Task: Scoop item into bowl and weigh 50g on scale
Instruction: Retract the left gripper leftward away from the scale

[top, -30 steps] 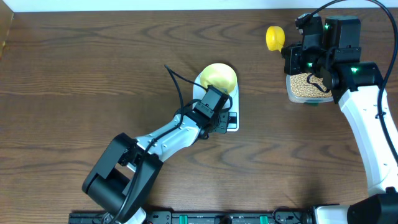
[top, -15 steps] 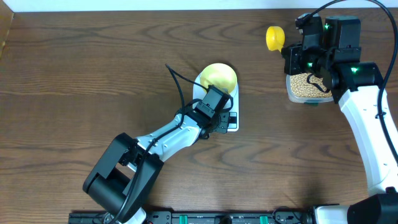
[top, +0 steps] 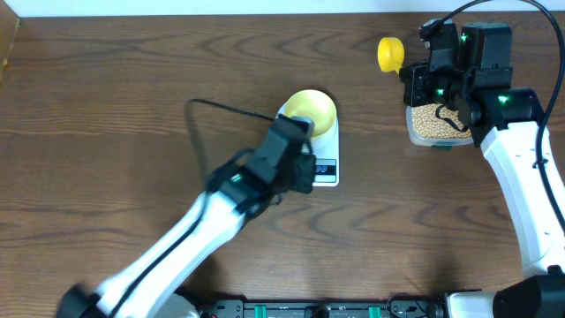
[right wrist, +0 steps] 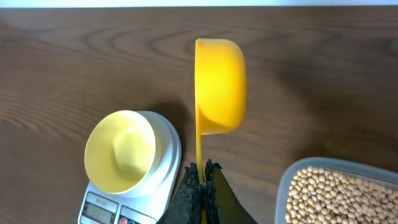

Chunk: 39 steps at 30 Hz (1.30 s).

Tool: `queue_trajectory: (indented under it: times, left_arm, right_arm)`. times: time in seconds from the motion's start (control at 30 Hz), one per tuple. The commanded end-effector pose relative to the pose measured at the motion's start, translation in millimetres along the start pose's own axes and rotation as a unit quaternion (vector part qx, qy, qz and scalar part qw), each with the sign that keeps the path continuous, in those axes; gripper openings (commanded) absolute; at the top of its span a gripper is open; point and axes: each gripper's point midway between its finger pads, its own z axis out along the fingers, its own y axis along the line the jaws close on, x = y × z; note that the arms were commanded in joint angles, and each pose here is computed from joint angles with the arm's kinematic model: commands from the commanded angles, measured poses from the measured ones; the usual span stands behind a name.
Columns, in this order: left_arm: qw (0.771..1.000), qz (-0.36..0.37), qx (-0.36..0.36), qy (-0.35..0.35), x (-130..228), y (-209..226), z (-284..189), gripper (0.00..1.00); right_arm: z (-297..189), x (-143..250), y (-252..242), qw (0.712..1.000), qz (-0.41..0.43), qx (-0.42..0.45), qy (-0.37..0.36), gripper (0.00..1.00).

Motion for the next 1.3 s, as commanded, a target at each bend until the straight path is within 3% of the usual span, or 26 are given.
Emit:
queue_trajectory:
  times: [0.0, 0.13, 0.37, 0.4, 0.47, 0.53, 0.63, 0.67, 0.83, 1.03, 1.27]
  left_arm:
    - [0.999, -0.018, -0.016, -0.037, -11.2, 13.2, -37.4, 0.07]
    - [0.993, -0.059, -0.077, -0.072, -14.5, 55.2, -81.7, 0.1]
    - [0.973, -0.151, -0.157, -0.077, 7.7, 119.4, -130.9, 0.34]
    - [0.97, -0.163, -0.166, -0.073, 11.7, 126.1, -134.3, 0.43]
    - [0.964, -0.181, -0.181, -0.065, 19.2, 136.7, -138.6, 0.49]
    - [0.959, -0.197, -0.194, -0.056, 25.1, 145.6, -141.2, 0.66]
    - [0.955, -0.207, -0.204, -0.051, 27.6, 153.8, -141.9, 0.82]
    - [0.956, -0.202, -0.207, -0.048, 27.9, 155.7, -141.5, 0.99]
    - [0.952, -0.182, -0.243, -0.035, 30.1, 169.9, -140.9, 1.0]
    - [0.951, -0.185, -0.247, -0.018, 32.7, 173.7, -133.9, 1.0]
    - [0.95, -0.188, -0.25, -0.002, 35.6, 176.8, -127.1, 1.0]
  right_arm:
    - [-3.1, 1.2, 0.2, 1.0, 0.006, -0.001, 0.003, 0.01]
    - [-3.4, 11.8, -0.1, 1.0, 0.013, 0.0, 0.024, 0.01]
    - [-4.5, 25.6, -1.3, 0.998, 0.022, 0.004, 0.052, 0.01]
    - [-4.7, 26.9, -2.3, 0.998, 0.023, 0.007, 0.055, 0.01]
    - [-5.1, 29.8, -7.1, 0.998, 0.024, 0.021, 0.06, 0.01]
    - [-5.9, 32.7, -14.3, 0.997, 0.024, 0.042, 0.066, 0.01]
    - [-7.0, 31.7, -24.8, 0.995, 0.022, 0.073, 0.063, 0.01]
    - [-7.3, 30.8, -28.0, 0.995, 0.021, 0.082, 0.061, 0.01]
    - [-10.6, 25.6, -45.5, 0.99, 0.015, 0.133, 0.05, 0.01]
    - [-10.5, 23.6, -46.2, 0.99, -0.011, 0.134, 0.049, 0.01]
    - [-10.7, 29.7, -44.4, 0.989, 0.024, 0.132, 0.057, 0.01]
